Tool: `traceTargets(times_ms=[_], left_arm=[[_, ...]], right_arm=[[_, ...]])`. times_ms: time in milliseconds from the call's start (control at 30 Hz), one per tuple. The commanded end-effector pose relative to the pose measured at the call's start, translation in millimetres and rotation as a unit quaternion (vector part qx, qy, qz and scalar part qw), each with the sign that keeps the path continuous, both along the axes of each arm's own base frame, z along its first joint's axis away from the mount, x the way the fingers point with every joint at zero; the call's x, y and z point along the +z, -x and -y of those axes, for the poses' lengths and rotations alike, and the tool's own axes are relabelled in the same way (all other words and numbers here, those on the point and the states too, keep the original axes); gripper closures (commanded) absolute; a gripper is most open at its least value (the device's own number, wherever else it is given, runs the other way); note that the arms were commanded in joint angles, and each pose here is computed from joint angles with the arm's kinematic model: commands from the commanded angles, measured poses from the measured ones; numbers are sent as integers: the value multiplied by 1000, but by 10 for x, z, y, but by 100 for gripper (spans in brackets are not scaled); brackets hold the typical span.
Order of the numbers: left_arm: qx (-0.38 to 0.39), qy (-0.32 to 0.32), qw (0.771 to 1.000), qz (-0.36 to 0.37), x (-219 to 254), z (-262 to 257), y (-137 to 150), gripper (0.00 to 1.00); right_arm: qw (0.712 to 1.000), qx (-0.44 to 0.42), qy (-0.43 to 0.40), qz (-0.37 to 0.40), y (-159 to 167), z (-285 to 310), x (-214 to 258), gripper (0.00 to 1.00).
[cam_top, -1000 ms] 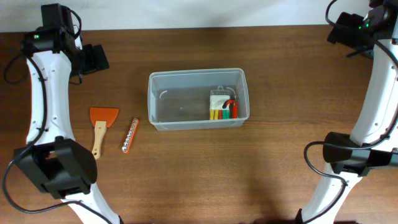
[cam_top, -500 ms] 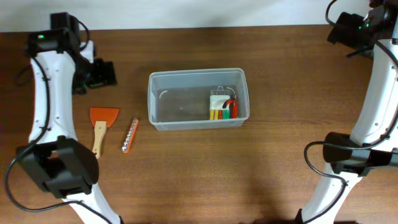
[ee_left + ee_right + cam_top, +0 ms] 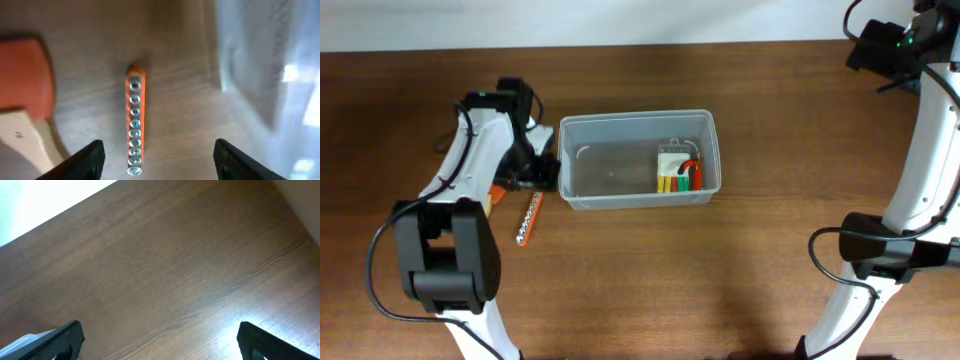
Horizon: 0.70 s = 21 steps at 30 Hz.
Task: Pack container
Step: 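Lower the left gripper toward the orange socket strip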
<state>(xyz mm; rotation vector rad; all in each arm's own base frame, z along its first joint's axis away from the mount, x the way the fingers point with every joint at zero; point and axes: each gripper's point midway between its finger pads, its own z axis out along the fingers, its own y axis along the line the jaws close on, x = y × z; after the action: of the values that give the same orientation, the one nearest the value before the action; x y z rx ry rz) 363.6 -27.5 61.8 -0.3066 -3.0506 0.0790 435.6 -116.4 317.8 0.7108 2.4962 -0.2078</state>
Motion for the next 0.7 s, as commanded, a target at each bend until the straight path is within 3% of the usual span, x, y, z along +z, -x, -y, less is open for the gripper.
traceTargets(times_ms=[0,667], left_arm=[[-6,4,1000,-8,-82,-95,64,28],[-44,29,998,-34,-555,-152,371,30]], right_arm=[[1000,-6,5,15,36,22,109,1],[1000,-6,5,15,36,22,109,1]])
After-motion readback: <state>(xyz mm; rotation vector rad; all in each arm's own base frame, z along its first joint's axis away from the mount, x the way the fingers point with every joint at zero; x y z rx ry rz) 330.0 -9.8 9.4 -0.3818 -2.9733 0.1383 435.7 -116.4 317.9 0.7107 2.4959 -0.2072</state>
